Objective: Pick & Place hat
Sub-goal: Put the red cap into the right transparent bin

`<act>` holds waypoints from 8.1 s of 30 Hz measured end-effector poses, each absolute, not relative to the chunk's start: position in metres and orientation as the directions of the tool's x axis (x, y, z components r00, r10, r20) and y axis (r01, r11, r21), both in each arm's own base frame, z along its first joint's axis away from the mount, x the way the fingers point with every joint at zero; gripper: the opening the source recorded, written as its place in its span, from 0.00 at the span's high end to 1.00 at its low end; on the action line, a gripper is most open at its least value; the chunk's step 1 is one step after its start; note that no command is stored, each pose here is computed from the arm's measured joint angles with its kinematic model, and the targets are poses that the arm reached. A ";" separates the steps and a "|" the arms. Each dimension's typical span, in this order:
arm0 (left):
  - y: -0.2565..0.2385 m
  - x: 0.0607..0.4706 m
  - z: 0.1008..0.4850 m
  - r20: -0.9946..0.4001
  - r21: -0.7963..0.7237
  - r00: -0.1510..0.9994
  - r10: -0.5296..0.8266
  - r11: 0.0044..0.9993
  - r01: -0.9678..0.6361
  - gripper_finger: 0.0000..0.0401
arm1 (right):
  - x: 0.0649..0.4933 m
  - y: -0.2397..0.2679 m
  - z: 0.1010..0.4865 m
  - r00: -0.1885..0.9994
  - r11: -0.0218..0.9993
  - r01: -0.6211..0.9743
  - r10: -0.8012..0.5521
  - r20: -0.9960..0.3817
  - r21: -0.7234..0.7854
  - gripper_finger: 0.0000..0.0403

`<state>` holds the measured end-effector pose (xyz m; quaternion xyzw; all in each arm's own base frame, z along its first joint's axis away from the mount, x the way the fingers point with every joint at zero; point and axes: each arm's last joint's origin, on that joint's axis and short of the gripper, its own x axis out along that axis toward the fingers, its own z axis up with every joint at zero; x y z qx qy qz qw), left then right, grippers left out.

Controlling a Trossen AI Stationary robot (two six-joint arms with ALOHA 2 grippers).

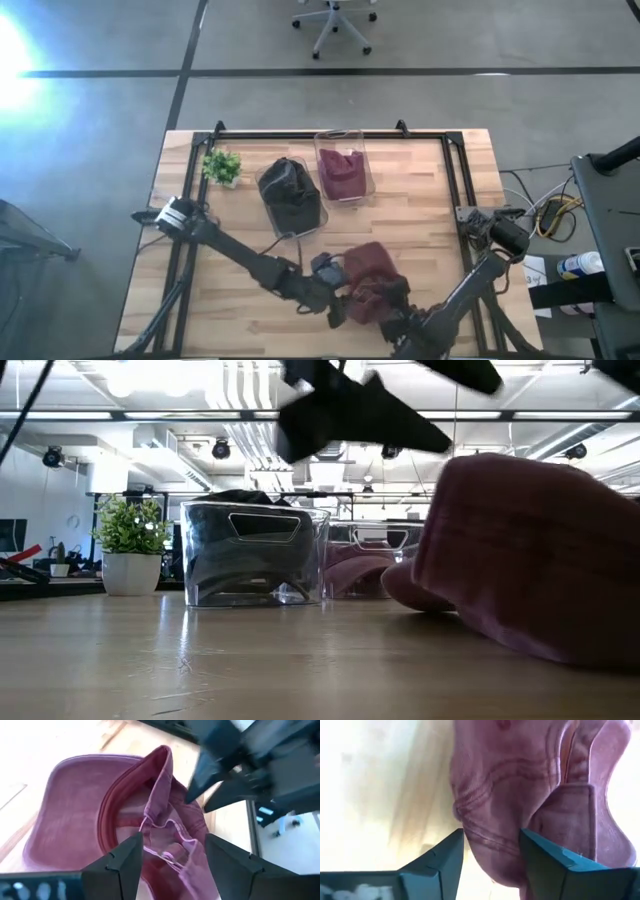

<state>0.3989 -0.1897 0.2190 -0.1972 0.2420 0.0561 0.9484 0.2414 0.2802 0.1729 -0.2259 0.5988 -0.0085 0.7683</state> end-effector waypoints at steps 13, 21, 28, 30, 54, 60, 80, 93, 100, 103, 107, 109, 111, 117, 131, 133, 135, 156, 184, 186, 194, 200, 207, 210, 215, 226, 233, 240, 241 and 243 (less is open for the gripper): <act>-0.151 0.437 0.187 -0.571 -0.337 0.810 -0.131 0.937 -0.086 0.49 | 0.216 0.306 0.220 0.403 0.973 -0.070 -0.172 -0.899 -0.218 0.49; -0.136 0.446 0.192 -0.523 -0.328 0.845 -0.114 0.942 -0.075 0.49 | 0.250 0.288 0.220 0.531 0.985 0.168 -0.055 -0.845 0.042 0.56; -0.129 0.442 0.183 -0.600 -0.284 0.795 -0.087 0.953 -0.110 0.49 | 0.268 0.266 0.196 0.571 0.964 0.267 -0.154 -0.806 0.005 0.59; -0.129 0.441 0.181 -0.616 -0.276 0.783 -0.085 0.954 -0.114 0.49 | 0.269 0.263 0.192 0.572 0.970 0.241 -0.142 -0.808 0.000 0.60; -0.125 0.425 0.152 -0.731 -0.258 0.678 -0.074 0.950 -0.174 0.49 | 0.232 0.197 0.132 0.328 0.793 0.609 -0.271 -0.905 -0.016 0.72; -0.124 0.422 0.153 -0.738 -0.264 0.670 -0.076 0.947 -0.183 0.49 | 0.229 0.201 0.139 0.310 0.820 0.570 -0.272 -0.911 -0.051 0.72; -0.166 0.389 0.229 -0.610 -0.026 0.767 -0.199 0.972 0.232 0.49 | 0.218 0.191 0.175 0.438 0.840 0.543 -0.276 -0.856 0.007 0.72; -0.175 0.393 0.202 -0.626 0.411 0.779 0.027 0.861 0.300 0.49 | 0.223 0.195 0.182 0.467 0.872 0.489 -0.247 -0.849 0.015 0.64; -0.163 0.397 0.191 -0.626 0.432 0.779 0.032 0.846 0.313 0.49 | 0.225 0.197 0.187 0.477 0.873 0.488 -0.238 -0.846 0.029 0.58; -0.159 0.402 0.175 -0.650 0.454 0.758 0.049 0.826 0.336 0.49 | 0.226 0.198 0.188 0.486 0.872 0.489 -0.244 -0.839 0.030 0.57; -0.158 0.410 0.159 -0.676 0.484 0.734 0.063 0.789 0.378 0.49 | 0.228 0.199 0.192 0.498 0.871 0.490 -0.240 -0.833 0.041 0.56; -0.158 0.415 0.160 -0.663 0.488 0.746 0.064 0.792 0.367 0.49 | 0.229 0.200 0.194 0.502 0.871 0.490 -0.237 -0.832 0.048 0.56; -0.157 0.418 0.156 -0.661 0.506 0.746 0.086 0.785 0.357 0.49 | 0.229 0.200 0.195 0.503 0.870 0.490 -0.235 -0.832 0.050 0.56; -0.148 0.424 0.144 -0.646 0.544 0.750 0.142 0.774 0.323 0.49 | 0.229 0.201 0.195 0.503 0.870 0.490 -0.237 -0.831 0.048 0.56; -0.145 0.435 0.136 -0.625 0.548 0.766 0.154 0.784 0.290 0.96 | 0.229 0.201 0.210 0.508 0.883 0.469 -0.273 -0.817 -0.004 0.56; -0.144 0.434 0.138 -0.622 0.535 0.766 0.160 0.801 0.268 0.97 | 0.226 0.201 0.218 0.510 0.877 0.480 -0.305 -0.804 -0.029 0.56; -0.144 0.435 0.142 -0.629 0.503 0.759 0.168 0.833 0.232 0.97 | 0.220 0.201 0.230 0.520 0.861 0.508 -0.340 -0.783 -0.037 0.56; -0.082 0.399 0.329 -0.205 -0.707 0.967 0.150 0.660 -0.252 0.98 | 0.134 0.183 0.305 0.625 0.644 0.727 -0.476 -0.619 0.239 0.68; 0.103 0.376 0.230 -0.050 -0.926 0.900 0.433 0.318 -0.204 0.99 | 0.154 0.164 0.307 0.608 0.626 0.756 -0.561 -0.561 0.194 0.73; 0.103 0.374 0.219 -0.066 -0.928 0.900 0.432 0.305 -0.214 0.99 | 0.154 0.164 0.306 0.608 0.626 0.756 -0.562 -0.561 0.192 0.73; 0.100 0.368 0.204 -0.066 -0.921 0.909 0.412 0.325 -0.215 0.92 | 0.154 0.163 0.304 0.604 0.625 0.758 -0.566 -0.561 0.185 0.73; 0.101 0.369 0.199 -0.151 -0.916 0.900 0.409 0.284 -0.283 0.79 | 0.153 0.163 0.302 0.597 0.623 0.762 -0.569 -0.566 0.177 0.73; 0.095 0.363 0.206 -0.258 -0.885 0.884 0.389 0.273 -0.378 0.64 | 0.153 0.163 0.300 0.587 0.617 0.767 -0.568 -0.577 0.173 0.73; 0.093 0.358 0.214 -0.322 -0.855 0.874 0.364 0.284 -0.434 0.62 | 0.152 0.162 0.298 0.584 0.618 0.768 -0.570 -0.578 0.166 0.73; 0.091 0.351 0.229 -0.448 -0.780 0.823 0.349 0.296 -0.551 0.62 | 0.152 0.162 0.296 0.581 0.612 0.773 -0.573 -0.578 0.169 0.73; 0.098 0.349 0.248 -0.558 -0.598 0.731 0.392 0.421 -0.682 0.62 | 0.152 0.161 0.292 0.577 0.602 0.779 -0.578 -0.576 0.176 0.73; 0.102 0.338 0.242 -0.683 -0.447 0.597 0.420 0.407 -0.797 0.62 | 0.152 0.162 0.291 0.578 0.595 0.782 -0.577 -0.577 0.189 0.73; 0.100 0.337 0.240 -0.703 -0.423 0.595 0.389 0.444 -0.790 0.62 | 0.153 0.162 0.290 0.584 0.596 0.778 -0.571 -0.577 0.197 0.73; 0.101 0.338 0.241 -0.697 -0.421 0.600 0.392 0.454 -0.785 0.62 | 0.154 0.163 0.290 0.585 0.595 0.778 -0.569 -0.578 0.202 0.73; 0.104 0.340 0.239 -0.688 -0.419 0.602 0.405 0.455 -0.786 0.62 | 0.158 0.163 0.289 0.590 0.596 0.775 -0.561 -0.581 0.211 0.73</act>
